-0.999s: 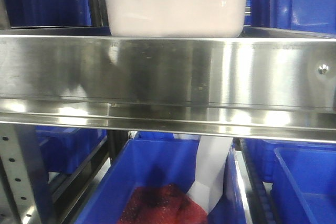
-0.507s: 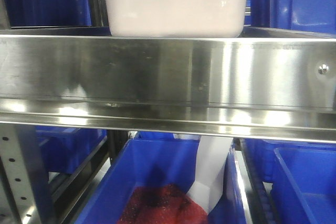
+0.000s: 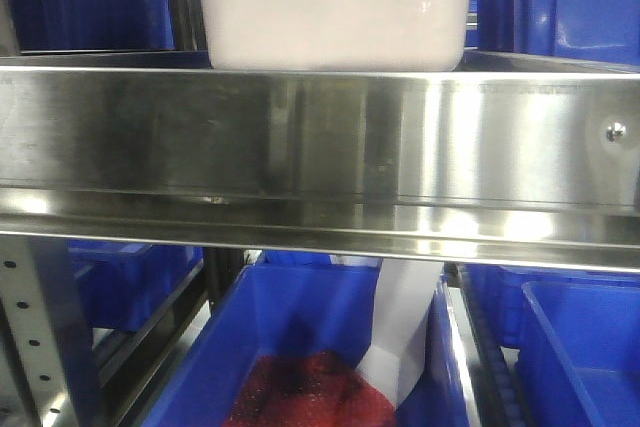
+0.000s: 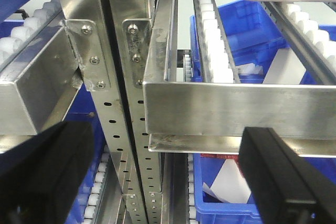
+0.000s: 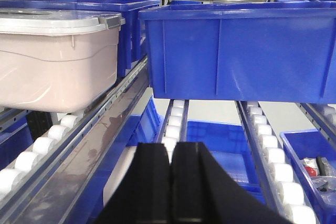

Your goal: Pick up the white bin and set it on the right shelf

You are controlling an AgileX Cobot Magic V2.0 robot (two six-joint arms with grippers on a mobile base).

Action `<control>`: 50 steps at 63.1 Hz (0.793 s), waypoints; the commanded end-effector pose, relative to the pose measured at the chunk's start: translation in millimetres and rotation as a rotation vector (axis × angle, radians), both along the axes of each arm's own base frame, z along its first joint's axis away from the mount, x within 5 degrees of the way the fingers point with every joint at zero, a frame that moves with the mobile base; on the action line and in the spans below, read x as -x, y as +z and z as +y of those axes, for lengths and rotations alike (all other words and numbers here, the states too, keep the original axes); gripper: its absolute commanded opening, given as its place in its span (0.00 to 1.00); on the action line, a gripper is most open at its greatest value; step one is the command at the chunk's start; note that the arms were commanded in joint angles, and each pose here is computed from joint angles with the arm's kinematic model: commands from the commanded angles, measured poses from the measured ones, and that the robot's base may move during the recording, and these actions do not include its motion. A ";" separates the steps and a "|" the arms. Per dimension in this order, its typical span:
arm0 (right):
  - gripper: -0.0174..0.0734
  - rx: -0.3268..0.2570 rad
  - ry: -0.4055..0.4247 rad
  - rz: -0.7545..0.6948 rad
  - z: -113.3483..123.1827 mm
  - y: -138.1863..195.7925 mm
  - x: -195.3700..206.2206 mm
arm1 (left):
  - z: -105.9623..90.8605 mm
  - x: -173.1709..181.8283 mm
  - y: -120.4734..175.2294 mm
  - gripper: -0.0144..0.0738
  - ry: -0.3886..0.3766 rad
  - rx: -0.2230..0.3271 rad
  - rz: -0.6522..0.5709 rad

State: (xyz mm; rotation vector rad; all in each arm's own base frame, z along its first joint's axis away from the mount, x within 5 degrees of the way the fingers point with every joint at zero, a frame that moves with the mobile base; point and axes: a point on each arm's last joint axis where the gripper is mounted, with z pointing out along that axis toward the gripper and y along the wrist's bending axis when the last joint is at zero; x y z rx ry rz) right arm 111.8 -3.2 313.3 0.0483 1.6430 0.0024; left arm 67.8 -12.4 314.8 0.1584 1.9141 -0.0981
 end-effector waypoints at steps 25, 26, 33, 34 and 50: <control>0.28 0.016 -0.005 -0.117 -0.5 18.0 1.1 | -0.3 -1.4 15.0 0.03 0.004 0.033 -0.093; 0.28 0.016 -0.005 -0.117 -0.5 18.0 1.1 | -0.3 -1.4 15.0 0.03 0.004 0.033 -0.093; 0.28 0.016 -0.005 -0.117 -0.5 18.0 1.1 | -0.3 -1.4 15.0 0.03 0.004 0.033 -0.093; 0.28 0.016 -0.005 -0.117 -0.5 18.0 1.1 | -0.3 -1.4 15.0 0.03 0.004 0.033 -0.093; 0.28 0.016 -0.005 -0.117 -0.5 18.0 1.1 | -0.3 -1.4 15.0 0.03 0.004 0.033 -0.093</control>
